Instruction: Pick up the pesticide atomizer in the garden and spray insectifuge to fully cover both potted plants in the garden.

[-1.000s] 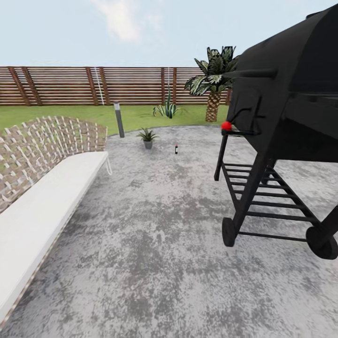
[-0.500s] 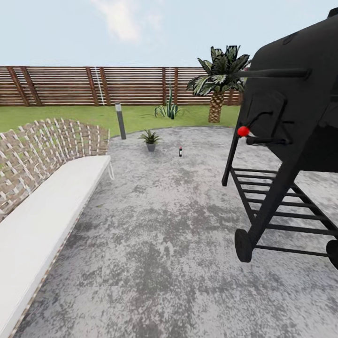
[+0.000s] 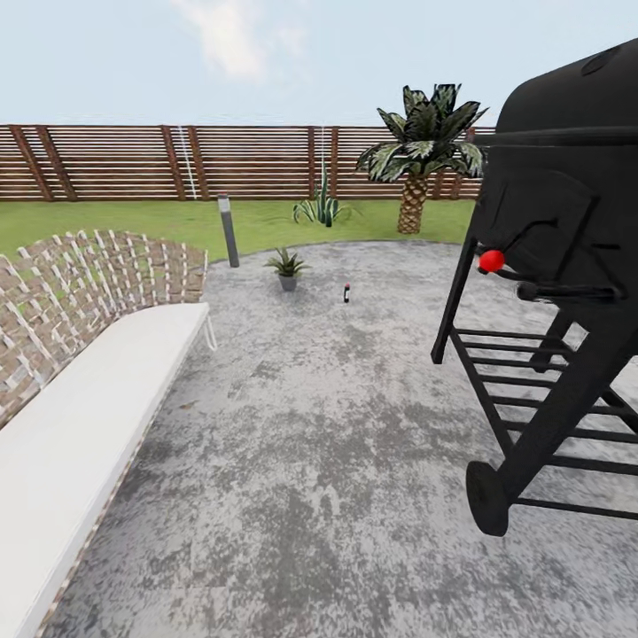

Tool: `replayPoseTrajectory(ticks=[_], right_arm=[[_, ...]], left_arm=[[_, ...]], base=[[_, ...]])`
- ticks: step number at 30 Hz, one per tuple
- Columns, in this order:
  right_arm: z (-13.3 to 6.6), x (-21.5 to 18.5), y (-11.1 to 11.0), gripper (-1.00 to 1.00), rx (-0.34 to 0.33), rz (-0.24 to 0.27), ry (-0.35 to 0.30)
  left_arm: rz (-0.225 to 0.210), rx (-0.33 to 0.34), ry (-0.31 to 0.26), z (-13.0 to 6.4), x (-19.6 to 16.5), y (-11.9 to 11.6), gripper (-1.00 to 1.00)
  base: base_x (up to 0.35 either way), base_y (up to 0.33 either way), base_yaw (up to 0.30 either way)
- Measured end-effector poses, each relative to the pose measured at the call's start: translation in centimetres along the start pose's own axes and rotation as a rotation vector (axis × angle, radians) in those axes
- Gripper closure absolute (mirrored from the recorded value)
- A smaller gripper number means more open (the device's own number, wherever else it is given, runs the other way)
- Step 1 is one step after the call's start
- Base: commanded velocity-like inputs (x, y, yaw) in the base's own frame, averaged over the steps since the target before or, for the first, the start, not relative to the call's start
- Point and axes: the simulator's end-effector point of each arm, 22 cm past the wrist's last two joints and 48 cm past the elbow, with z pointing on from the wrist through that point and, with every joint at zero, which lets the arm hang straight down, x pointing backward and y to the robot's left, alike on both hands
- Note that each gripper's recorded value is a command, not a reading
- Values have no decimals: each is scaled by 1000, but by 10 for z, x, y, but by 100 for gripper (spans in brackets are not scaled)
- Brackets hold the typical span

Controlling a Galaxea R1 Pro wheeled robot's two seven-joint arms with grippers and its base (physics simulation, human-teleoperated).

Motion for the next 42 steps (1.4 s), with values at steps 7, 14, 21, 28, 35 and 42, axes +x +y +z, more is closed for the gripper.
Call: replayPoseTrajectory(ticks=[7,14,21,28,35,42], right_arm=[[0,0,0,-100,0,0,0],[0,0,0,-100,0,0,0],[0,0,0,-100,0,0,0],[0,0,0,-100,0,0,0],[0,0,0,-100,0,0,1],[0,0,0,-100,0,0,0]], left_arm=[[0,0,0,0,0,0,-100],[0,0,0,0,0,0,-100],[0,0,0,0,0,0,-100],[0,0,0,0,0,0,-100],[0,0,1,0,0,0,-100],[0,0,1,0,1,0,-100]], base=[[336,73,0],[336,73,0],[336,73,0],[336,73,0],[336,73,0],[336,73,0]])
